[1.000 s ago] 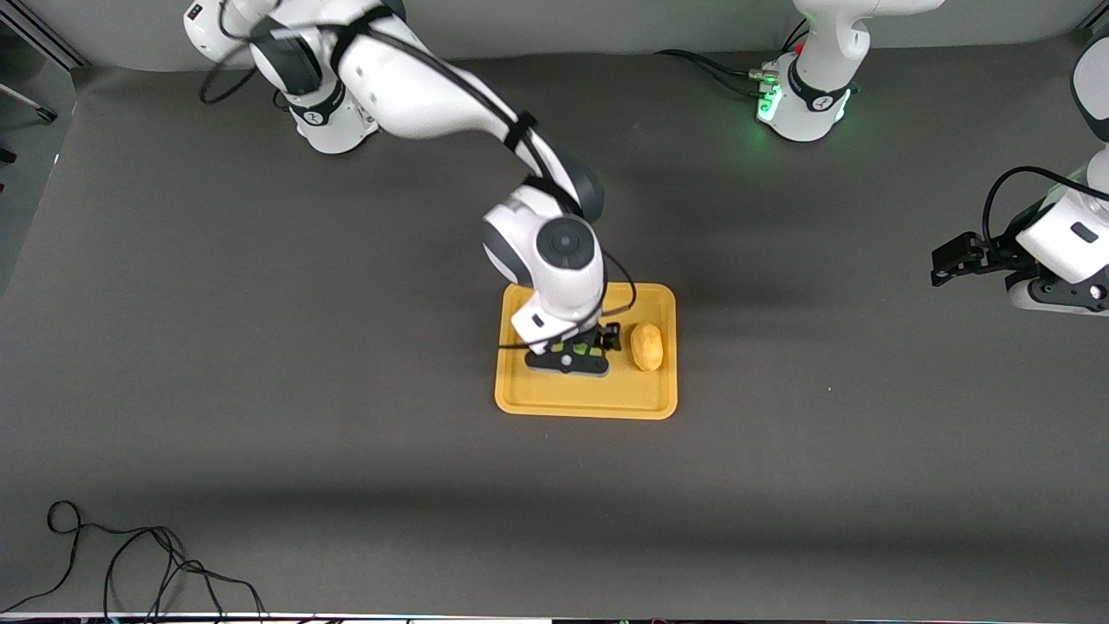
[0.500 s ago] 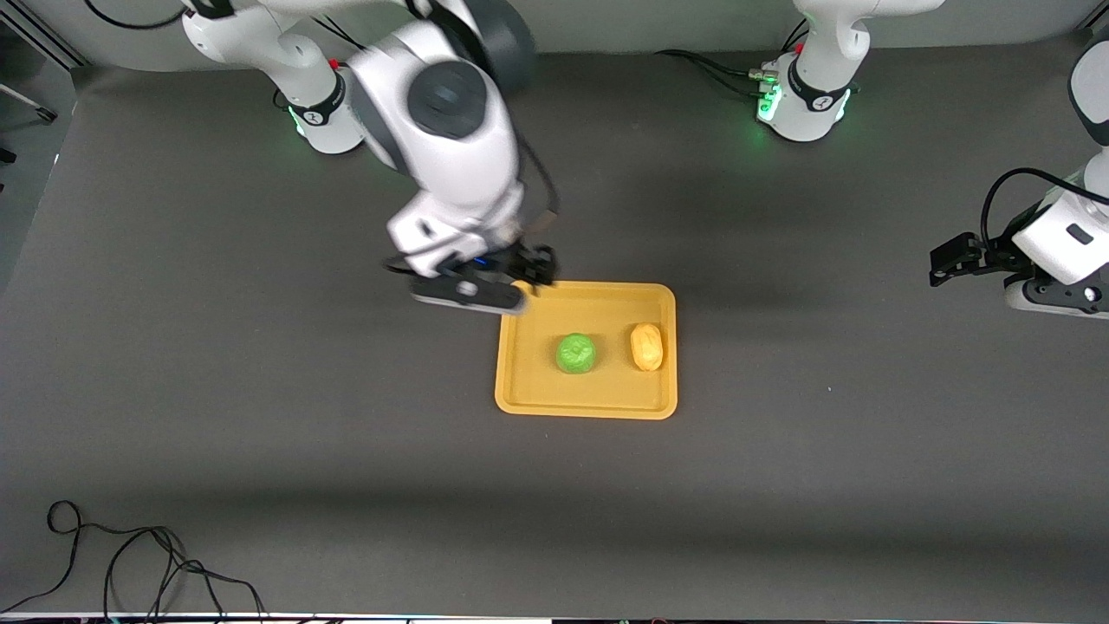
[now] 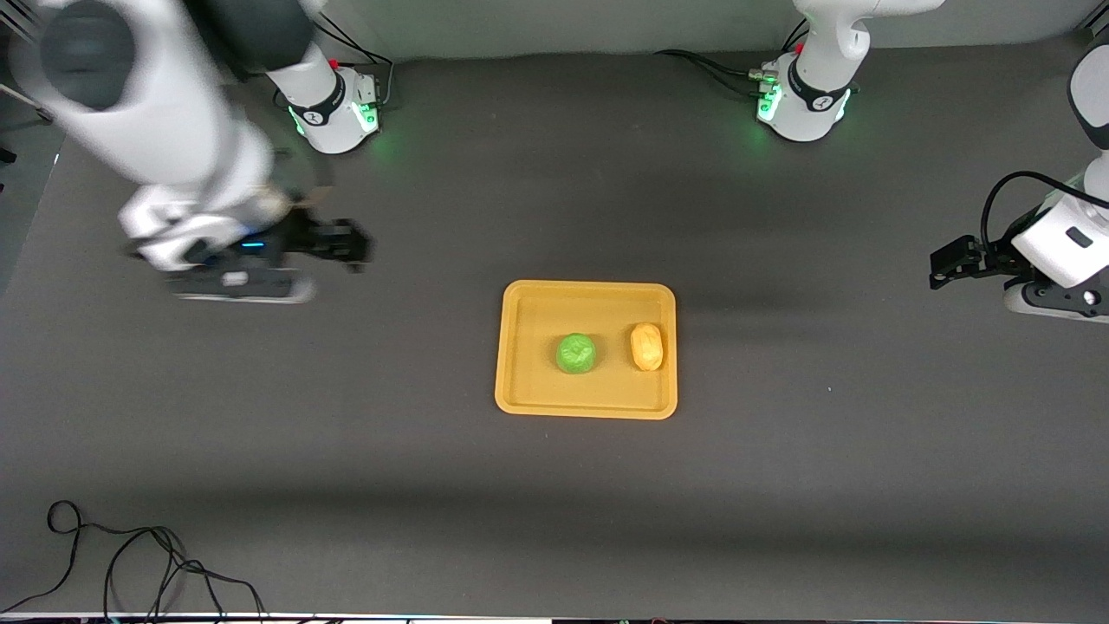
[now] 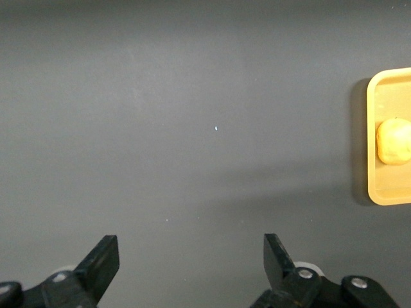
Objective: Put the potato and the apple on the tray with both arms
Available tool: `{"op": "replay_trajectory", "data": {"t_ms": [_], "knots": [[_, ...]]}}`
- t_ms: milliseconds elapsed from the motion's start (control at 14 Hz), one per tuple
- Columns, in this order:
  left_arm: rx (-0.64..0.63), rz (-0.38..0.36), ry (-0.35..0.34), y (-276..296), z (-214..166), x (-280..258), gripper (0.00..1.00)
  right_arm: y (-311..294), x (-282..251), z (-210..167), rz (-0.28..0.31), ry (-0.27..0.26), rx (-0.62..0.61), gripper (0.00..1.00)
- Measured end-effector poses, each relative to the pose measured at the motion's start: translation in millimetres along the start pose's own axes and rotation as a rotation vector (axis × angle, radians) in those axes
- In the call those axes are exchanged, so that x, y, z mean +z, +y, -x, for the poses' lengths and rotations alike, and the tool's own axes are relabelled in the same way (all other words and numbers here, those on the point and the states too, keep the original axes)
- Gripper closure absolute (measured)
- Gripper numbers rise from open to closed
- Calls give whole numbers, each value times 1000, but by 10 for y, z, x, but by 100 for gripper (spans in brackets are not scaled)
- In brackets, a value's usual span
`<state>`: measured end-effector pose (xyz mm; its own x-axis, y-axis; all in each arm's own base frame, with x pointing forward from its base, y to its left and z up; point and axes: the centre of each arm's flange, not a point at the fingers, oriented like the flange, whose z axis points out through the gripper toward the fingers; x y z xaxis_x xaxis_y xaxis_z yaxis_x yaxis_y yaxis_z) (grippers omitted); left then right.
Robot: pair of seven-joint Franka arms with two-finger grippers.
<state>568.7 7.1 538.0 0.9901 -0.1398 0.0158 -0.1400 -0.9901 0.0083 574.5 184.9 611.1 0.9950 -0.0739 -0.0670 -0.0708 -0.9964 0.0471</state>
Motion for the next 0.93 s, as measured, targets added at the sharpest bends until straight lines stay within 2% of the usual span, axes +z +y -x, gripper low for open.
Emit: {"op": "replay_trajectory", "data": {"t_ms": [214, 429, 714, 929], "knots": [[-1, -1, 5, -10, -46, -22, 0, 1064, -25, -89, -34, -14, -9, 0], [-1, -1, 3, -12, -57, -12, 0, 1712, 8, -88, -59, -3, -12, 0], [-1, -1, 1, -12, -54, -8, 0, 2207, 159, -70, -68, 11, -17, 0], [1, 0, -2, -2, -53, 0, 0, 2186, 163, -57, -69, 16, -27, 0]]}}
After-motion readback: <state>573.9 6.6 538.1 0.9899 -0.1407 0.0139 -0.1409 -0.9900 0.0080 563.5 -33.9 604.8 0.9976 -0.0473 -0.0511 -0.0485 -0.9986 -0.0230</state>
